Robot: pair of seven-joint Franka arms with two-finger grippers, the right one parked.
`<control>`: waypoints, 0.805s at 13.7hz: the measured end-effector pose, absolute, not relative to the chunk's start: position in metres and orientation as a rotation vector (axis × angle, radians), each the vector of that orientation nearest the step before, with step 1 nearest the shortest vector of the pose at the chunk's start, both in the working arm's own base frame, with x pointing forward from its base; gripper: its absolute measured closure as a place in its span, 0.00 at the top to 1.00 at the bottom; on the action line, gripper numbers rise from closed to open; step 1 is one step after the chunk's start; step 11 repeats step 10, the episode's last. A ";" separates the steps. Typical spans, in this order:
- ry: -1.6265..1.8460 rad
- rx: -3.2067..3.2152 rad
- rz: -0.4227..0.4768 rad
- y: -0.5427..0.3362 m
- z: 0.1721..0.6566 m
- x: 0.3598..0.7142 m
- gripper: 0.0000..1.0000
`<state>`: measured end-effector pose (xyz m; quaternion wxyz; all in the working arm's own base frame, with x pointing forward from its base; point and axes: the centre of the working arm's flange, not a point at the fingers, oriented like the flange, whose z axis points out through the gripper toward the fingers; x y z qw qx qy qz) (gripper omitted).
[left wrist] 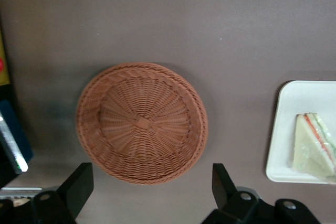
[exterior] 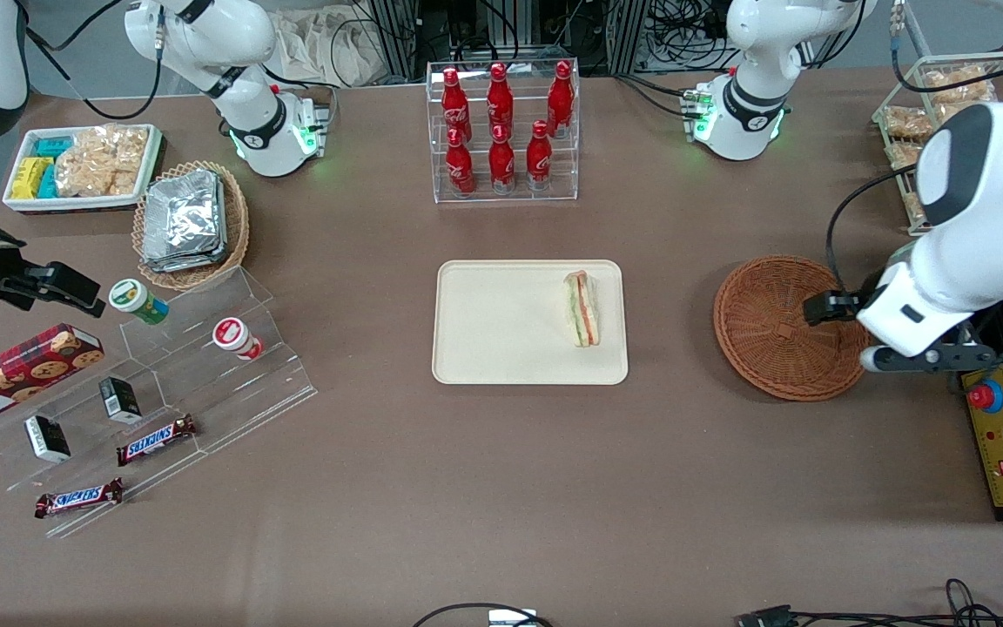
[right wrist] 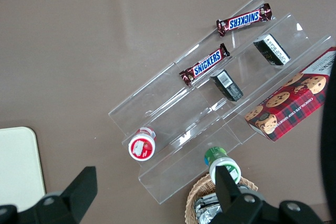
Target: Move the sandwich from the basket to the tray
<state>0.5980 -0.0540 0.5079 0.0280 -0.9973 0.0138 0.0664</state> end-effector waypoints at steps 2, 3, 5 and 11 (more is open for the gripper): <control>0.110 -3.069 0.169 -0.046 0.527 0.594 1.00; 0.136 -3.064 0.152 -0.044 0.537 0.591 1.00; 0.155 -3.065 0.136 -0.044 0.558 0.579 1.00; 0.184 -3.091 0.123 -0.040 0.593 0.556 1.00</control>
